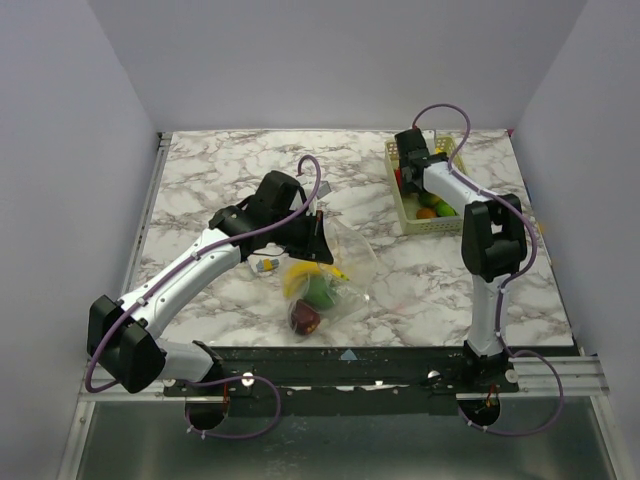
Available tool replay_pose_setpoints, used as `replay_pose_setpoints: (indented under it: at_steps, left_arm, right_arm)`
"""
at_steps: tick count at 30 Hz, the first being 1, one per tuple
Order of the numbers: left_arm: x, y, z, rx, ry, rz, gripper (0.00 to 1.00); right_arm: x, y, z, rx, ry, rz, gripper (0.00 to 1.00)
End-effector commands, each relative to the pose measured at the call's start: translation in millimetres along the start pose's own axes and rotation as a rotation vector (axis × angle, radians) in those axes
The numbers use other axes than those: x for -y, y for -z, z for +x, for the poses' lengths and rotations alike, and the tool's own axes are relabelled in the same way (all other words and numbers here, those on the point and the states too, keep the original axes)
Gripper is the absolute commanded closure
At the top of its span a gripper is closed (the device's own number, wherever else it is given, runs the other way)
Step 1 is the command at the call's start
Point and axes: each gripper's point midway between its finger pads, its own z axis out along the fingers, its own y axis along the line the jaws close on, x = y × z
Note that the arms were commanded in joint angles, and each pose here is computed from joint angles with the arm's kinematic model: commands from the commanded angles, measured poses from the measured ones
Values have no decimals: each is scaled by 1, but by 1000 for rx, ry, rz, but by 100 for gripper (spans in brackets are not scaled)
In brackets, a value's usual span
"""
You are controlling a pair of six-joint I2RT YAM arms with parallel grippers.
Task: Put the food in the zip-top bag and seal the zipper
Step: Pick up the fake fruit from the bin, then place the fake fruit in the zipper food storage bag.
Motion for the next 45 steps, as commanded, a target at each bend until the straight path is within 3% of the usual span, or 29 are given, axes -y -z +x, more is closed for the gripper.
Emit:
replay_pose_setpoints:
  at_steps: [1,6,11,18,24,28,36,45]
  left_arm:
    - [5,-3,2,-14,-12,37,100]
    - [6,-4,2,-16,-12,42,100]
    - [6,-4,3,-16,-13,43,100]
    - [4,-4,3,-16,-12,38,100]
    - [3,-5,3,-13,-12,30,100]
    - [3,-4,2,-7,-16,28,100]
    - [2,-4,1,-5,-19,19,100]
    - [2,-1,-1,3,-21,15,100]
  right_arm:
    - [1,-14,14,-21,8,16,25]
    - [1,-17,21,-33,-6,0,30]
    - [4,-8,13,-10,-27,-14,47]
    - [11,38,-33,126,-135,-128,74]
    - [24,85,-55,222,-245,-219,87]
    - [12,119,-48,250,-318,-400,90]
    - [-34,218,-4,253,-499,-979,92]
    - [-29,325,30,308,-572,-1381,93]
